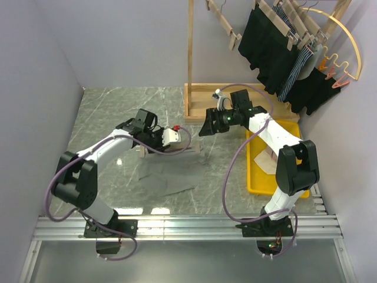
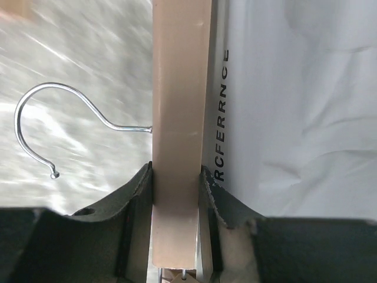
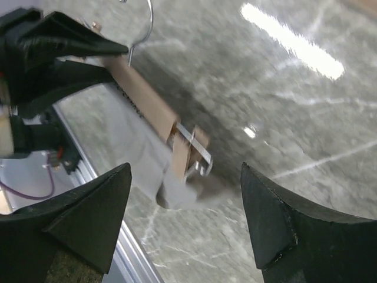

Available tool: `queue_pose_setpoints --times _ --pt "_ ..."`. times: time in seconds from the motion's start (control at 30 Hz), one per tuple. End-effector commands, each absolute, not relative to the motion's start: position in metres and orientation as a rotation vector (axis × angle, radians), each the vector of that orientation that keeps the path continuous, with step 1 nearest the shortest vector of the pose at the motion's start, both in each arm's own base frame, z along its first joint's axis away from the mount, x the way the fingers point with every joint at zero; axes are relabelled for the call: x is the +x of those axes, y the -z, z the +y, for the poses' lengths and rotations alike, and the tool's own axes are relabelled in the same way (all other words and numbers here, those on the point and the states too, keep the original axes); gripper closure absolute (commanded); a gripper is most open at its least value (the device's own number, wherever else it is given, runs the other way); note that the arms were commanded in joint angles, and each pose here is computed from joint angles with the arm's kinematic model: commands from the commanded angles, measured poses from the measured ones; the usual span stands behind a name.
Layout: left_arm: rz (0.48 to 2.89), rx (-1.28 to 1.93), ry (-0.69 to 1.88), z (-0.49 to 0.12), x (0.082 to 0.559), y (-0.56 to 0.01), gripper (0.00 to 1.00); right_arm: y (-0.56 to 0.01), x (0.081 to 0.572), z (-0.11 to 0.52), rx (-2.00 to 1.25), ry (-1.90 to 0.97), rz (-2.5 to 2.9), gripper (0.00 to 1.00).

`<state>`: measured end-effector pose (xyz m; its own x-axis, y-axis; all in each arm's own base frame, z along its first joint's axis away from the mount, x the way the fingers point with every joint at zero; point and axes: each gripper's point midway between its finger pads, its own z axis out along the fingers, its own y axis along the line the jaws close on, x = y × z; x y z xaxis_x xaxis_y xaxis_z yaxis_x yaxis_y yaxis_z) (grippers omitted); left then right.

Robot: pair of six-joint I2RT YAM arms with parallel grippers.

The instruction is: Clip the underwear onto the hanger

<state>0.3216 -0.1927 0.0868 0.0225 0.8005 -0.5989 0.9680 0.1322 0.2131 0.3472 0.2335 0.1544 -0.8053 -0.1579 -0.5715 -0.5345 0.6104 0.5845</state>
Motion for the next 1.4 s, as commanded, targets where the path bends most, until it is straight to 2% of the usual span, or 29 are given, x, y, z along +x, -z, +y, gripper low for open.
queue_pose_setpoints --times 0.0,0.1,0.23,0.43,0.53,0.73,0.97,1.37 --pt "1.575 1.743 0.304 -0.214 0.33 -0.135 1.0 -0.207 0.364 0.245 -0.558 -1.141 2.229 0.18" --pt "1.476 1.784 0.286 -0.221 0.323 -0.144 1.0 -0.236 0.366 0.247 -0.571 -1.156 2.172 0.19" --pt "1.375 1.804 0.23 -0.229 0.324 -0.157 1.0 -0.252 0.348 0.253 -0.627 -1.215 2.156 0.26" --pt "1.285 1.765 0.208 -0.244 0.331 -0.184 1.0 -0.227 0.306 0.262 -0.752 -1.224 2.235 0.39" --pt "1.241 1.768 0.191 -0.25 0.332 -0.192 1.0 -0.22 0.29 0.269 -0.811 -1.227 2.257 0.41" --pt "1.176 1.762 0.172 -0.261 0.33 -0.207 1.0 -0.215 0.278 0.27 -0.854 -1.218 2.277 0.43" --pt "1.06 1.832 0.157 -0.272 0.308 -0.206 1.0 -0.221 0.282 0.266 -0.879 -1.147 2.255 0.44" --pt "1.024 1.839 0.18 -0.277 0.298 -0.208 1.0 -0.207 0.278 0.251 -0.942 -1.033 2.269 0.45"
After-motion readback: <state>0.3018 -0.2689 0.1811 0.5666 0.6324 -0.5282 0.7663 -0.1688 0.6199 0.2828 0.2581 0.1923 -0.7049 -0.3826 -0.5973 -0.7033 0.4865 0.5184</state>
